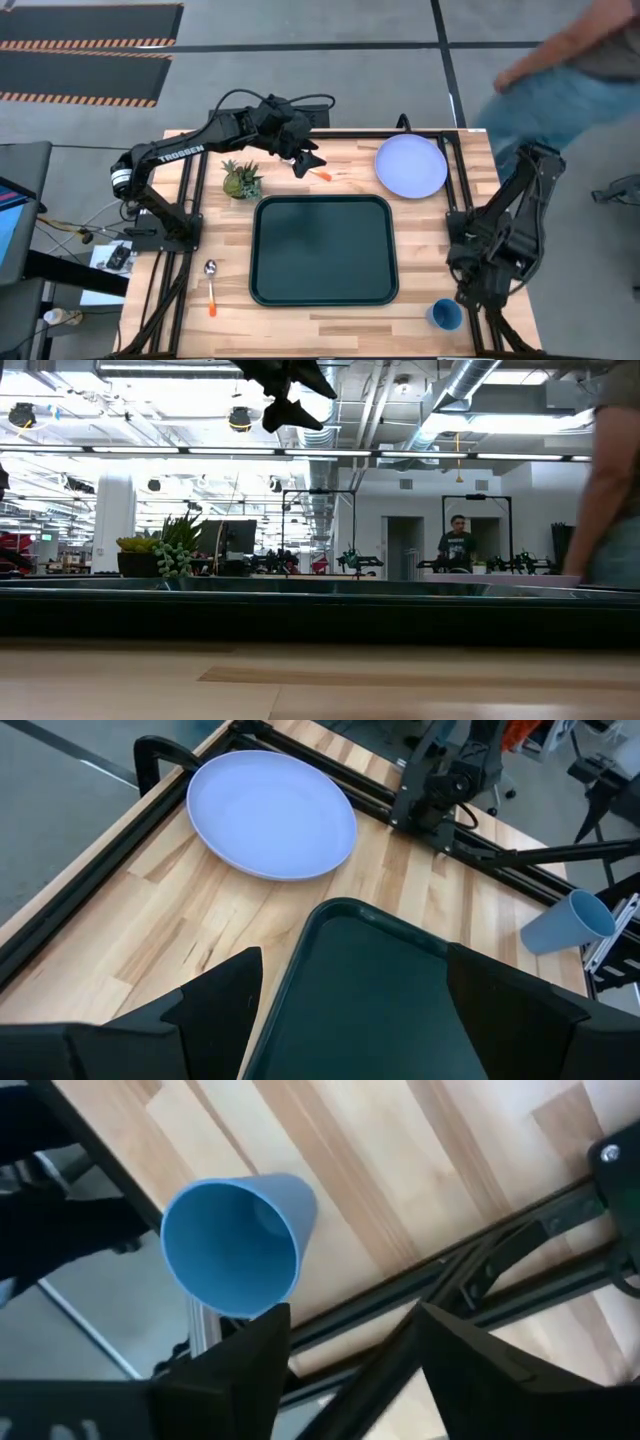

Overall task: Pick and place plate/cup/fork/spoon on tray
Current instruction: Put the blue cup on the top left of the black tray

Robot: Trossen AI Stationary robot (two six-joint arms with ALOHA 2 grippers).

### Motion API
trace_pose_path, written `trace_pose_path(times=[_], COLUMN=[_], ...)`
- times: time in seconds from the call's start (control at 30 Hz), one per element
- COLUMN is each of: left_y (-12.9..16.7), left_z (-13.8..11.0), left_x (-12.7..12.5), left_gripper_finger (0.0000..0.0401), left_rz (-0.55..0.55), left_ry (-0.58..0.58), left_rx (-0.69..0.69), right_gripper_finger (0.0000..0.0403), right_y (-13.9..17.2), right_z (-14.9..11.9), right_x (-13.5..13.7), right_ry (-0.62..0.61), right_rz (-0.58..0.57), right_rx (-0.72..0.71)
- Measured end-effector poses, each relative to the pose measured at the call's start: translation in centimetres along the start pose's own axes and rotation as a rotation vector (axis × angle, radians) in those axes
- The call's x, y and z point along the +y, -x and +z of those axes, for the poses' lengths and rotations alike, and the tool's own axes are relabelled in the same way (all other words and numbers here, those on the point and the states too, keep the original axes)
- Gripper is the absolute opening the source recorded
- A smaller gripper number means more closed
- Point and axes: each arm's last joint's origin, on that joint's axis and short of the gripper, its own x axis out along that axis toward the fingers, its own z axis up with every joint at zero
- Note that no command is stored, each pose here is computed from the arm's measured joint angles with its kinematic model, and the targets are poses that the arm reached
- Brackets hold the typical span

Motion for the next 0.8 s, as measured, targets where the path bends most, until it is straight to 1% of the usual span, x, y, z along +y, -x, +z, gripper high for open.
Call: trace_pose_path(times=[0.17,0.27,0.43,0.57,0.8], left_y=[0.0,-0.1,-0.3,-0.4,-0.4], left_z=[0.0,-0.1,-0.3,-0.4,-0.5], left_x=[-0.2,-0.5,-1.2,-1.6,-1.9], left_gripper_finger=[0.0300,0.0300,0.0300,0.0300,0.0300], left_rz=[-0.004,-0.012,-0.026,-0.033,-0.036], left_ry=[-0.002,-0.008,-0.019,-0.020,-0.023], left_rx=[0.002,0.005,0.011,0.015,0.018], right_gripper_finger=[0.0244,0.0237,0.0233,0.0233,0.0233], right_y=[-1.6,-2.9,-4.9,-5.8,-6.2], right_z=[-0.1,0.0,0.2,0.3,-0.1], right_x=[1.0,1.3,0.6,0.1,0.3], right_ry=[0.010,0.011,0.011,0.012,0.048], right_rz=[-0.009,0.015,-0.018,-0.020,0.015], right_rx=[-0.024,-0.021,-0.024,-0.024,-0.023])
